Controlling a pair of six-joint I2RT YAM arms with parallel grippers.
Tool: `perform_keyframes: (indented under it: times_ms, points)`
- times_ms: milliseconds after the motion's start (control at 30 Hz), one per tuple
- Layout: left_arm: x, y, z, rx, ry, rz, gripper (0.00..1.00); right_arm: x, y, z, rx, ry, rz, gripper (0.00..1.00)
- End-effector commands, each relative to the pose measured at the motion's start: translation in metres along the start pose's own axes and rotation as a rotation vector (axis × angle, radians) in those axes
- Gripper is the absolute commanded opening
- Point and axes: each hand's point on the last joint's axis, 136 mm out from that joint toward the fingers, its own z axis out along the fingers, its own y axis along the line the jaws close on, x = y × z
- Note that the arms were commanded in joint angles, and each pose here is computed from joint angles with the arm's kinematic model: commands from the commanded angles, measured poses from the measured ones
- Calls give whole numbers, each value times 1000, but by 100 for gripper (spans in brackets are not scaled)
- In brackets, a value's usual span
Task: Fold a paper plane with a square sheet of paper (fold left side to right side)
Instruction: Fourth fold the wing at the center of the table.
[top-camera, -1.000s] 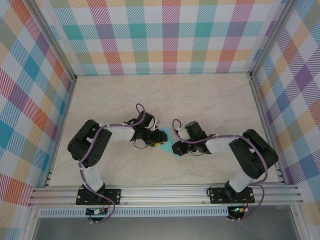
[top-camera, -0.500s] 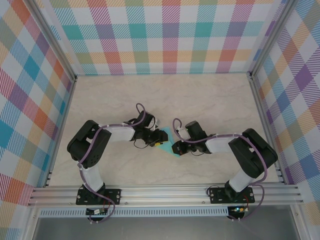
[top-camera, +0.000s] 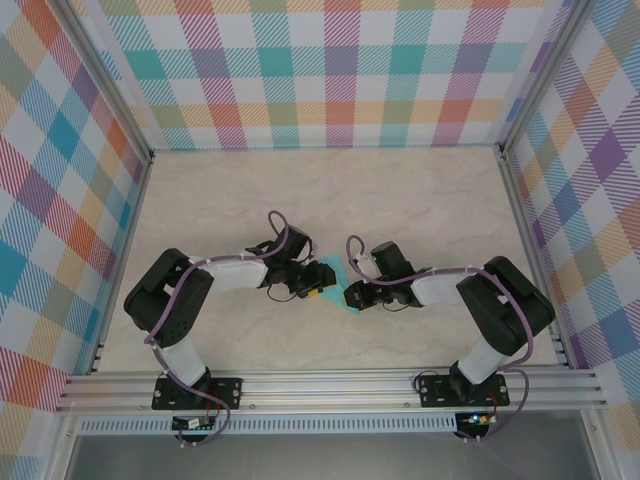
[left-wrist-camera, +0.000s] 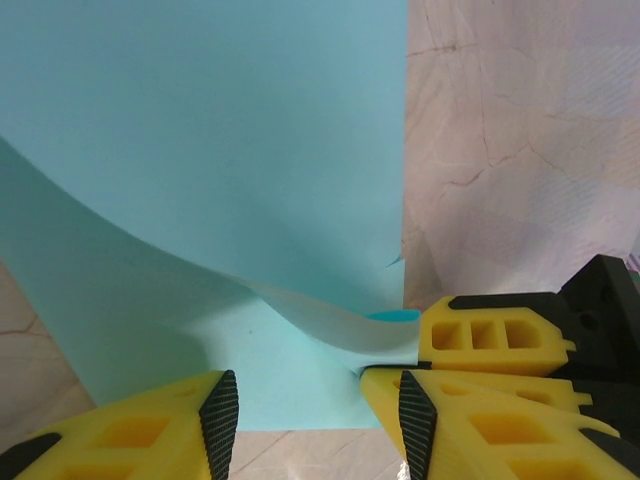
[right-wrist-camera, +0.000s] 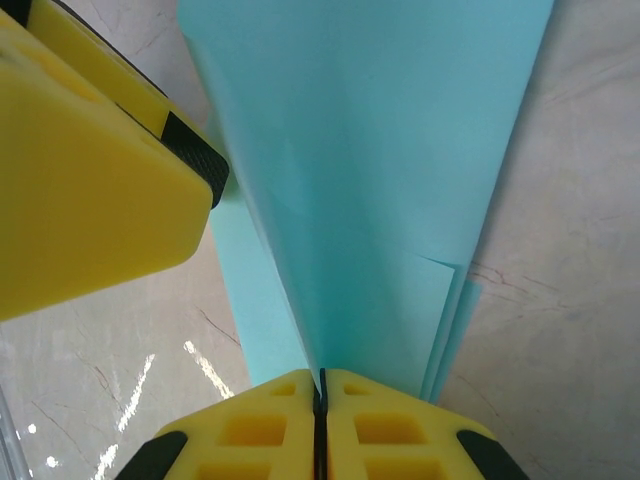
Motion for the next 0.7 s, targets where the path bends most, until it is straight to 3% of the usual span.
perform_keyframes:
  times_ms: [0, 500, 667]
  points:
    - [2, 3, 4, -22, 4, -30, 48, 6, -6, 5, 6, 28, 28, 9]
    - [-4, -2, 11, -33, 2, -34, 46, 7, -5, 6, 1, 38, 27, 9]
    - [-1, 7, 12, -95, 11, -26, 45, 6, -5, 5, -2, 37, 29, 10]
